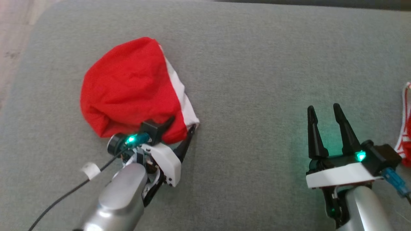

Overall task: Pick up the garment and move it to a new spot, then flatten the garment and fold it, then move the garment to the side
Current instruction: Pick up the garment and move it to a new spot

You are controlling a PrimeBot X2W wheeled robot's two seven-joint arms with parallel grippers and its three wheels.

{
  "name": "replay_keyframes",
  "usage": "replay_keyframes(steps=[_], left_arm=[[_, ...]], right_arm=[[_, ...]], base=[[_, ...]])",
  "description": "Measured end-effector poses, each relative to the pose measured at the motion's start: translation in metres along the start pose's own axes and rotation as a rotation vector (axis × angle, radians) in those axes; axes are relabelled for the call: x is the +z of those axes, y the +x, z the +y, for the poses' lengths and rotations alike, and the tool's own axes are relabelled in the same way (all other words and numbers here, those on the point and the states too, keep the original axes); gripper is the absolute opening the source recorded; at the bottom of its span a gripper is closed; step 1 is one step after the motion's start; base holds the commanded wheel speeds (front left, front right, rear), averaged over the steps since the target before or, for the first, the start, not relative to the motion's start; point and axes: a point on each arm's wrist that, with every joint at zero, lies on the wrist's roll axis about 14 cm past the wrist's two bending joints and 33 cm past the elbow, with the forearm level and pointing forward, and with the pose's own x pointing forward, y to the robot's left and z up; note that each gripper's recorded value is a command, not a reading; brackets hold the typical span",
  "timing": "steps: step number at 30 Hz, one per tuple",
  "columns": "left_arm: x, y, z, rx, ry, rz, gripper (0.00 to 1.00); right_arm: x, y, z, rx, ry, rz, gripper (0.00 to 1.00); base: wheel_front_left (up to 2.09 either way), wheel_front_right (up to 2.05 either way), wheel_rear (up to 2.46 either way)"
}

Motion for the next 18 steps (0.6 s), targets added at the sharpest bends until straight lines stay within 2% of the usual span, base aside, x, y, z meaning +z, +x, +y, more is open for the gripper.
replay_keyframes(steps=[4, 5, 6, 7, 12, 18], left_arm=[[0.0, 0.01, 0.002, -0.005, 0.015, 0.017, 1.0], [-0.001, 0.012, 0.002, -0.006, 0.013, 0.023, 0.96], [-0.001, 0.013, 0.001, -0.009, 0.007, 0.025, 0.24], [0.0, 0.014, 0.0, -0.013, 0.006, 0.025, 0.0], [0.011, 0.012, 0.0, -0.014, 0.012, -0.038, 0.0], [0.06, 0.005, -0.009, -0.039, 0.053, -0.252, 0.0]], right_arm=[[0.001, -0.002, -0.008, -0.023, -0.002, -0.003, 1.0], [0.001, -0.002, -0.01, -0.027, -0.003, -0.003, 1.0], [0.002, -0.003, -0.011, -0.032, -0.004, -0.004, 1.0], [0.003, -0.004, -0.012, -0.036, -0.005, -0.007, 1.0], [0.012, -0.009, -0.014, -0.048, -0.009, -0.029, 1.0], [0.03, -0.019, -0.017, -0.068, -0.008, -0.075, 1.0]], base=[[0.0, 0.0, 0.0], [0.0, 0.0, 0.0], [0.0, 0.0, 0.0], [0.0, 0.0, 0.0], [0.0, 0.0, 0.0], [0.0, 0.0, 0.0]])
